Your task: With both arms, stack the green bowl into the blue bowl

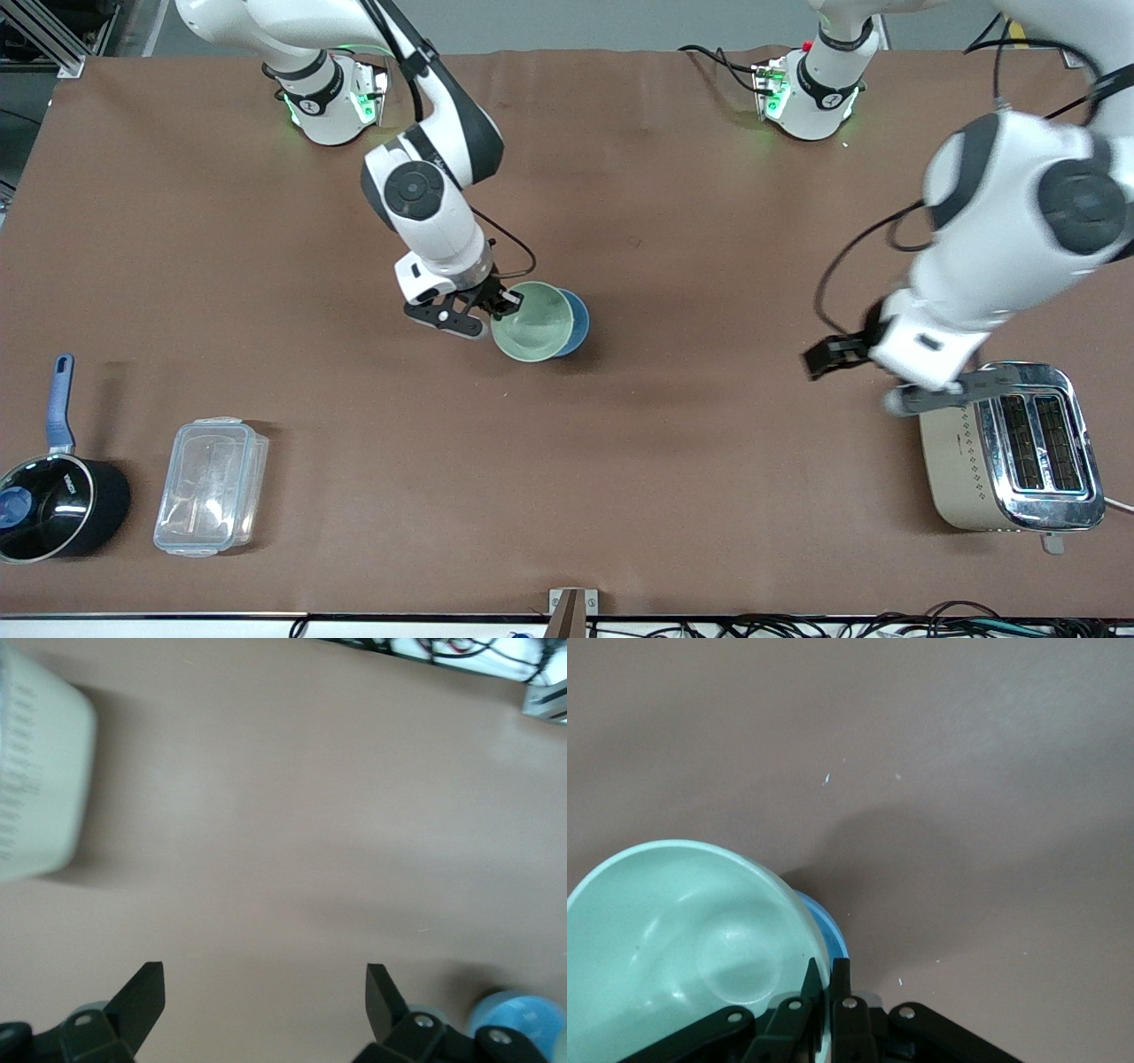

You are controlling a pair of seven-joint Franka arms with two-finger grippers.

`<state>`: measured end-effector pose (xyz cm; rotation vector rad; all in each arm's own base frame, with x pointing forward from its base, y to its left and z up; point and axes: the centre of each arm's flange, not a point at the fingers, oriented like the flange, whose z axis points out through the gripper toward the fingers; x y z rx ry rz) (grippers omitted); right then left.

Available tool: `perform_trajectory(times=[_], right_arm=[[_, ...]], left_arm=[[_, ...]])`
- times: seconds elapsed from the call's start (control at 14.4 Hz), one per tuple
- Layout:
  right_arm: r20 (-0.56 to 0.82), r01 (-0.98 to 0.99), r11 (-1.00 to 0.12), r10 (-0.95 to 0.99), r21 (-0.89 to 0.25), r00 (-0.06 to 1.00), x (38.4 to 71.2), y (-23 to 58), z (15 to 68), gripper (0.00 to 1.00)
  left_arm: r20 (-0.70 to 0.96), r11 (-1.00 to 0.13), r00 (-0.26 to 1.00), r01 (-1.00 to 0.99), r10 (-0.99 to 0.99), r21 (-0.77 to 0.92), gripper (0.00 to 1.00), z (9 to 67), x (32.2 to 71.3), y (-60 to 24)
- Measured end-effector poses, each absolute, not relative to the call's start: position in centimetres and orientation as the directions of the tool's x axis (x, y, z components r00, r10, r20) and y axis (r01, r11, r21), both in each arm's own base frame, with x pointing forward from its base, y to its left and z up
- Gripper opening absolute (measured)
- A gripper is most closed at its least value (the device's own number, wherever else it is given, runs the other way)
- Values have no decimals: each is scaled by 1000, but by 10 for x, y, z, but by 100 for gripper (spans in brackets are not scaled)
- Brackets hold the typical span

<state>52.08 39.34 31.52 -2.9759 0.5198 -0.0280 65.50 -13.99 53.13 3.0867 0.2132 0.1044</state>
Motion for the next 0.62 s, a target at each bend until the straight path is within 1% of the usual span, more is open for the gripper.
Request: perform_trajectory(times=[0.14,0.28,0.62], right_arm=[[-2,-335,-935,-337,-116,941,523,398,302,6],[-4,-329,-938,-330,-109,944,521,403,291,6],[-19,-321,-943,-321,-82,947,513,406,273,5]], left_arm=[[44,-997,996,81,82,18,100,556,645,-103],[35,-998,998,60,60,-6,100,582,630,-85],[73,-999,997,-22,-25,-42,100,642,594,-73]])
